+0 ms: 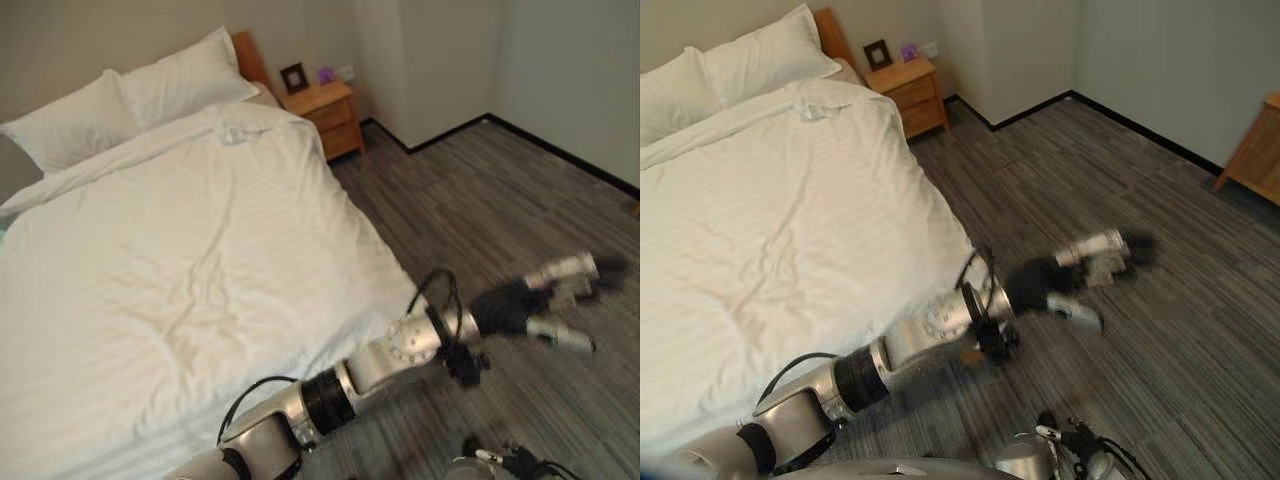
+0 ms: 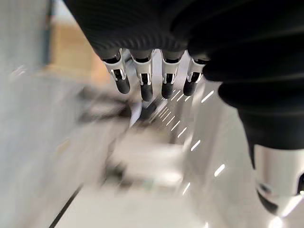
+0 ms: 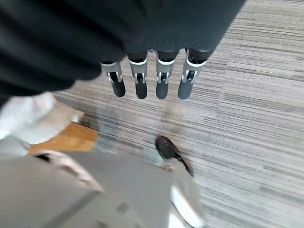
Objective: Making the bed.
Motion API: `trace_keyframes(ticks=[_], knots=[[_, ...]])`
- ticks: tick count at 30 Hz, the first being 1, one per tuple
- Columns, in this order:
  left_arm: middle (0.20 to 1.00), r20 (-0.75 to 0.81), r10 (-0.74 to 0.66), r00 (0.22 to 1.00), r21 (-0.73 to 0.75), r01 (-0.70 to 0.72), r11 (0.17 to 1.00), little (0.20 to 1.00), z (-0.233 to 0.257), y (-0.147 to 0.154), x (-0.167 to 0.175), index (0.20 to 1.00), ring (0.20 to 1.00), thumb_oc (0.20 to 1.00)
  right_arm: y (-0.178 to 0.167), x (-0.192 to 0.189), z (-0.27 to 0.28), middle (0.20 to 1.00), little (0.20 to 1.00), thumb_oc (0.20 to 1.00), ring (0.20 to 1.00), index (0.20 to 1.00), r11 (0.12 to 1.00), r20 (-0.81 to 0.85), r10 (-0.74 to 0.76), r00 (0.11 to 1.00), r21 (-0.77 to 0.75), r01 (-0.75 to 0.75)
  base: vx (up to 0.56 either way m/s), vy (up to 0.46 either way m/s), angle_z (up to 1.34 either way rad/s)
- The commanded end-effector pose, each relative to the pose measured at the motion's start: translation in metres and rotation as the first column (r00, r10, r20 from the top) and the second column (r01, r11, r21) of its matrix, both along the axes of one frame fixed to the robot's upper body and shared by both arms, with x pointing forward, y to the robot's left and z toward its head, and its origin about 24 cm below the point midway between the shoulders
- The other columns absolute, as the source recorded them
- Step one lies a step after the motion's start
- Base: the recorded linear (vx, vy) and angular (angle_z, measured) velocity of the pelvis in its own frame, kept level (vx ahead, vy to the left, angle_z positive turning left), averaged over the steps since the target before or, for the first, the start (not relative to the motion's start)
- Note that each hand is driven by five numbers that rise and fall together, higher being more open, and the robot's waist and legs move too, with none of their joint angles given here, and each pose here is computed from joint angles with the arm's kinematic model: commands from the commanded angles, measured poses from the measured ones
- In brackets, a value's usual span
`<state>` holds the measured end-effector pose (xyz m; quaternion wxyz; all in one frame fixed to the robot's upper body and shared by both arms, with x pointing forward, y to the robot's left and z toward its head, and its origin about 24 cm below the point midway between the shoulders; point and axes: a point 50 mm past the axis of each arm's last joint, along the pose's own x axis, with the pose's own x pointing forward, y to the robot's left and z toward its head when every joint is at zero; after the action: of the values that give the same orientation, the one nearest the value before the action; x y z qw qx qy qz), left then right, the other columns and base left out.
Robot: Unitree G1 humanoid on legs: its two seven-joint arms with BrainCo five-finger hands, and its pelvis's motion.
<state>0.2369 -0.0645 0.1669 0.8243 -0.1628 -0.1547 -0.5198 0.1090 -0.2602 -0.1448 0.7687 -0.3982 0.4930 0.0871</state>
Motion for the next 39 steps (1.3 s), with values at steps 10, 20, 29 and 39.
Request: trace_keyframes(ticks=[10, 20, 29, 39], knots=[[1.0, 0.394, 0.798, 0.457, 0.302, -0.884, 0.357, 1.0, -0.068, 0.217, 0.063, 1.0, 1.0, 1.0, -0.044, 0.119, 0.115, 1.0, 1.0, 1.0, 1.0, 1.0, 0.995, 0.596, 0.09, 0.798, -0.092, -0.043, 0.02, 0.03, 0.16], [1.0, 0.242, 0.947, 0.212, 0.585, -0.81, 0.031, 1.0, -0.146, 0.34, -0.018, 1.0, 1.0, 1.0, -0.064, 0.156, 0.215, 0.2, 0.2, 0.2, 0.2, 0.2, 0.952, 0.846, -0.204, 0.493, 0.289, -0.102, 0.07, 0.041, 0.42], [1.0, 0.088, 0.98, 0.177, 0.7, -0.711, 0.065, 1.0, -0.187, 0.341, -0.041, 1.0, 1.0, 1.0, 0.013, 0.204, 0.187, 0.2, 0.2, 0.2, 0.2, 0.2, 0.621, 0.627, -0.645, 0.437, 0.763, -0.18, 0.02, 0.049, 0.53], [1.0, 0.01, 0.996, 0.093, 0.668, -0.741, 0.063, 1.0, -0.192, 0.334, -0.052, 1.0, 1.0, 1.0, 0.086, 0.147, 0.261, 0.2, 0.2, 0.2, 0.2, 0.2, 0.169, 0.555, -0.737, 0.386, 0.704, -0.69, -0.03, 0.068, 0.21]])
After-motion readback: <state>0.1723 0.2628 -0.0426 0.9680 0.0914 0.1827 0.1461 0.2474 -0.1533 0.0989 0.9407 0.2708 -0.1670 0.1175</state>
